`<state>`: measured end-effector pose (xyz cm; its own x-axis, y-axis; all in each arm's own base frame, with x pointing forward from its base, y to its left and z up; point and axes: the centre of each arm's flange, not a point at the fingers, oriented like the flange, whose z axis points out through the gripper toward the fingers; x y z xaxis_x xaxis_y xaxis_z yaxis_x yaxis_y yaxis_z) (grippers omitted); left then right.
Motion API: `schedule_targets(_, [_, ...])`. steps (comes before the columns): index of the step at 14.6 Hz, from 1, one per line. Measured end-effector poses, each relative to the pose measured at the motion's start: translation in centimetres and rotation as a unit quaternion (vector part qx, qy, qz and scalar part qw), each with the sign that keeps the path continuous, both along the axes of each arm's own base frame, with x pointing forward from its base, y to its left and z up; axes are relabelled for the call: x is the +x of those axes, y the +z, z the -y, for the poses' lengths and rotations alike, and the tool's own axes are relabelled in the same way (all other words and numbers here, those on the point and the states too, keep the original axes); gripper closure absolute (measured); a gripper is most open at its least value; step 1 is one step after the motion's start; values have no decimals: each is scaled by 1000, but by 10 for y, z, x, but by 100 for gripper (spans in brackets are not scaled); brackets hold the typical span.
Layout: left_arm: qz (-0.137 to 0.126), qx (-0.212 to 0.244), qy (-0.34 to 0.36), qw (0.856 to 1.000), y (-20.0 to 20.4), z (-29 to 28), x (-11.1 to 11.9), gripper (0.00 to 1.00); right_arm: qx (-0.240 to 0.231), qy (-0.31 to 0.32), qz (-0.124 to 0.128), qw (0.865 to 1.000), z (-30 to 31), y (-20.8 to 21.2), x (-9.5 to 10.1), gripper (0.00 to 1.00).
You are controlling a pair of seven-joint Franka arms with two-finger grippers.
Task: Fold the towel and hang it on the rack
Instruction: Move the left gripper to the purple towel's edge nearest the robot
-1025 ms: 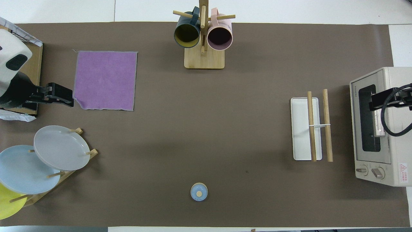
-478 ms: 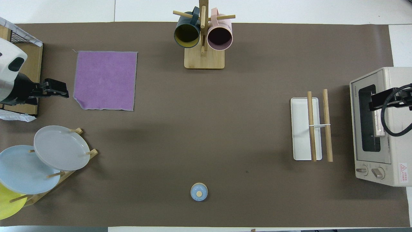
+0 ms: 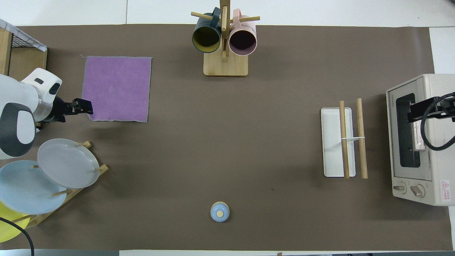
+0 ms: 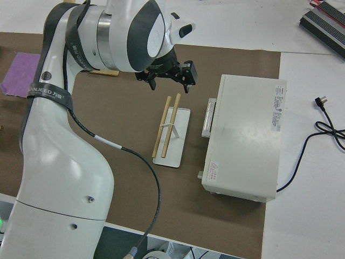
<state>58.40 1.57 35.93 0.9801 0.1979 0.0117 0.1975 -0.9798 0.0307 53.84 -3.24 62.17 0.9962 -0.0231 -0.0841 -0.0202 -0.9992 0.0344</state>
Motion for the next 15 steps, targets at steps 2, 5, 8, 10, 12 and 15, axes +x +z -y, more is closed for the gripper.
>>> schedule_targets(2, [-7, -1, 2, 1000, -18, -3, 3, 0, 0, 0, 0, 1000, 0, 0, 0, 0])
schedule_targets(5, [-9, -3, 10, 1000, -36, -6, 6, 0, 0, 0, 0, 1000, 0, 0, 0, 0])
schedule_targets(8, [-11, -10, 24, 1000, -48, -12, 7, 2, 0, 0, 0, 1000, 0, 0, 0, 0])
schedule_targets(10, [-7, -11, 33, 999, -50, -20, 9, 6, 0, 0, 0, 1000, 0, 0, 0, 0])
schedule_targets(12, [-5, -12, 36, 999, -50, -23, 9, 22, 0, 0, 0, 1000, 0, 0, 0, 0])
schedule_targets(15, [-7, -12, 35, 999, -52, -22, 9, 43, 0, 0, 0, 1000, 0, 0, 0, 0])
